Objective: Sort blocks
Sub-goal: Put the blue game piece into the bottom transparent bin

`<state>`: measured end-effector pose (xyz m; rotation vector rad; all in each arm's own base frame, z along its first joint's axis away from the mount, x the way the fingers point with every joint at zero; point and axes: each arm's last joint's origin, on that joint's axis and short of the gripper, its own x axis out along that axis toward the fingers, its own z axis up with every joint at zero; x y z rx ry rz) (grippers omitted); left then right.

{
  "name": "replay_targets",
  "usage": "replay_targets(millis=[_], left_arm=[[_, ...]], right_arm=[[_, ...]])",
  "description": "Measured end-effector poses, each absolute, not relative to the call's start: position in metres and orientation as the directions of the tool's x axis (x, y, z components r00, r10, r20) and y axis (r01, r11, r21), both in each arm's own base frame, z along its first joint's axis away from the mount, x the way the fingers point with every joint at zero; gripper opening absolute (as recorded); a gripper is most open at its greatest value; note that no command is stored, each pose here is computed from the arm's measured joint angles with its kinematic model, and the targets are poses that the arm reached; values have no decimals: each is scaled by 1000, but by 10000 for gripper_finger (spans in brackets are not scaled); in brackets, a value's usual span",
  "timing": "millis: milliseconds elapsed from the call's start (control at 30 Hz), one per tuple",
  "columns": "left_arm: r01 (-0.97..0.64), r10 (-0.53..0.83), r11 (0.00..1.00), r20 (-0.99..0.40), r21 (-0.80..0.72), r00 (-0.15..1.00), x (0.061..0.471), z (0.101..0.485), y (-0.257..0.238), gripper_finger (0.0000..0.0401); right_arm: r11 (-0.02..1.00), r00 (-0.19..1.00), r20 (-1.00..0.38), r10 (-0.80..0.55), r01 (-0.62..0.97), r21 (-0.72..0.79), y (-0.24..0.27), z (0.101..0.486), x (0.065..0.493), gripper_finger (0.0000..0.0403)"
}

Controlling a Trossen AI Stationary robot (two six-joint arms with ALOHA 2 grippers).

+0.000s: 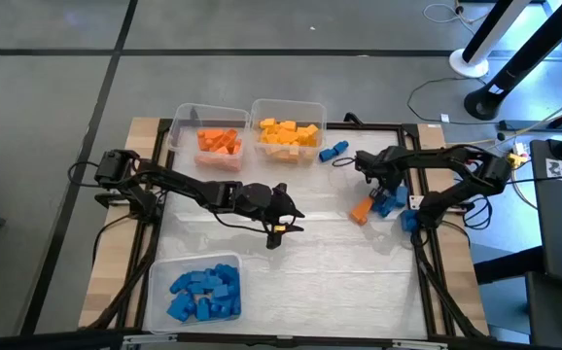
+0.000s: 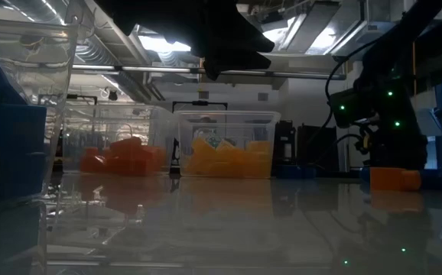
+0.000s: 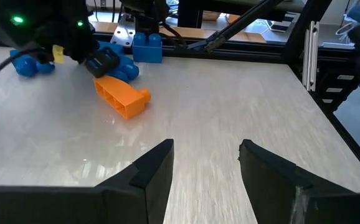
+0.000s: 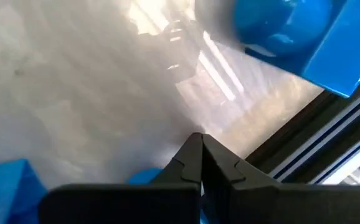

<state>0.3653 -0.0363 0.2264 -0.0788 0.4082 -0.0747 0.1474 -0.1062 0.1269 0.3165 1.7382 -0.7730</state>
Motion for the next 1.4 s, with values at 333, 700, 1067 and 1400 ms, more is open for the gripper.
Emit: replay_targets(millis=[333,700,1067,1400], left_arm=[[60,-88,995,-395,-83,915,365,226,-36,169],[66,-88,995,-396,-68,914,365,226,-36,169],[66,-88,995,-392,-71,916,365,227,-36,169],[87,-121,991,-392,-104,912,364,227,-49,169]], right_arm=[[771,-280,-936,-215,539,-339,-61,125,166,4],[777,-223,-936,-274,523,-351,-11,123,174,4],[812,-148,-957,-251,505,-291,21,149,194,4],[780,-214,-897,-387,443,-442,18,196,205,4]])
